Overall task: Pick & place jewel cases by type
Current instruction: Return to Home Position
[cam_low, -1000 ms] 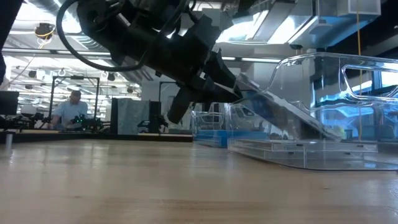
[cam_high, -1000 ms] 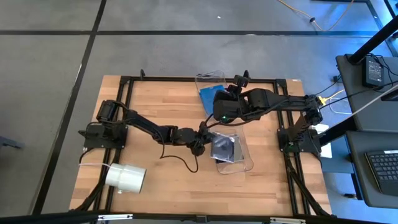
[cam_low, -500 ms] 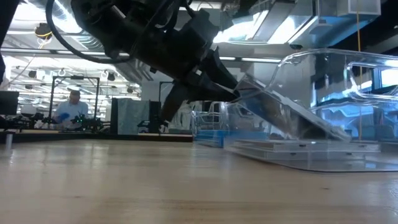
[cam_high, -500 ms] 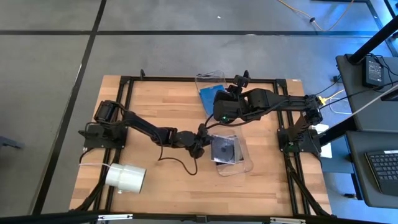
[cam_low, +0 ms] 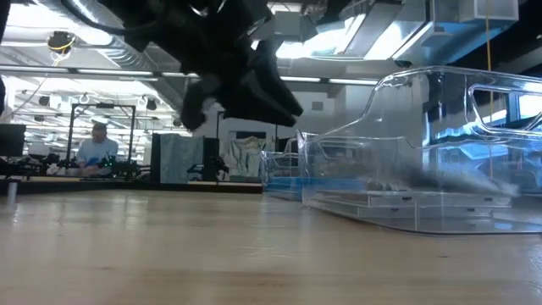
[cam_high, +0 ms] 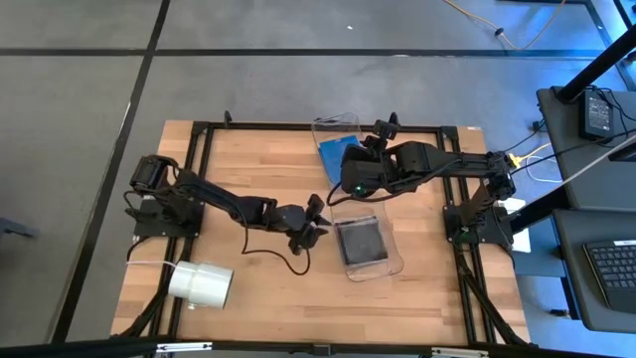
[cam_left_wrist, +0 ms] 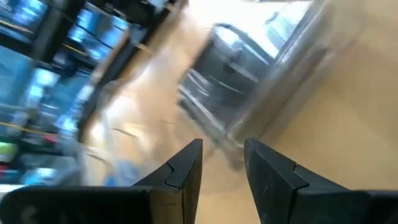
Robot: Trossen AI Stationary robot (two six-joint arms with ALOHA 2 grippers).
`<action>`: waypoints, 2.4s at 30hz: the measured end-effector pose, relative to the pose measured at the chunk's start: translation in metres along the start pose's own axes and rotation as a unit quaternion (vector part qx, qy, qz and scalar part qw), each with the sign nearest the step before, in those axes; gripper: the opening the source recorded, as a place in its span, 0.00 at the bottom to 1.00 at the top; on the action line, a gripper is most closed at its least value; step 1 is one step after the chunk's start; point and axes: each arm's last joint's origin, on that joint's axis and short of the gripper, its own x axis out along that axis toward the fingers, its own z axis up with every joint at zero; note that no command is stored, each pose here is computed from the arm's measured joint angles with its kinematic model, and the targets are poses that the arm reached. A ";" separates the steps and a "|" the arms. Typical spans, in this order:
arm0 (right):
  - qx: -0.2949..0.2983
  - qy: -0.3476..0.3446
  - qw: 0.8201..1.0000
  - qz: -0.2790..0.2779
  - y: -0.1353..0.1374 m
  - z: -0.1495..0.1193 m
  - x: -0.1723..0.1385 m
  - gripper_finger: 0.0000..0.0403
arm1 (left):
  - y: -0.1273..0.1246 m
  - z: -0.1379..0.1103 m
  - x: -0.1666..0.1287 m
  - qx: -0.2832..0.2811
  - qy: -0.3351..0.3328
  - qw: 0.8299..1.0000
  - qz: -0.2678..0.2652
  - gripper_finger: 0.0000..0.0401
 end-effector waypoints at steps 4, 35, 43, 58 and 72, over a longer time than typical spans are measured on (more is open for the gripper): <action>0.003 0.000 1.000 0.000 0.000 0.000 0.000 0.34 | -0.004 -0.004 -0.008 -0.051 0.016 0.997 -0.058 0.29; 0.091 -0.379 0.875 0.288 0.034 -0.199 0.047 0.34 | -0.010 -0.133 -0.144 -0.404 -0.188 0.895 -0.002 0.29; 0.135 -0.355 0.903 0.201 0.037 -0.261 0.066 0.34 | -0.007 -0.151 -0.158 -0.409 -0.189 0.891 0.061 0.29; 0.245 -0.401 0.850 0.237 0.046 -0.310 0.082 0.34 | -0.006 -0.163 -0.159 -0.450 -0.148 0.877 0.074 0.29; 0.241 -0.422 0.838 0.250 0.042 -0.314 0.077 0.34 | -0.020 -0.182 -0.181 -0.494 -0.209 0.831 0.148 0.29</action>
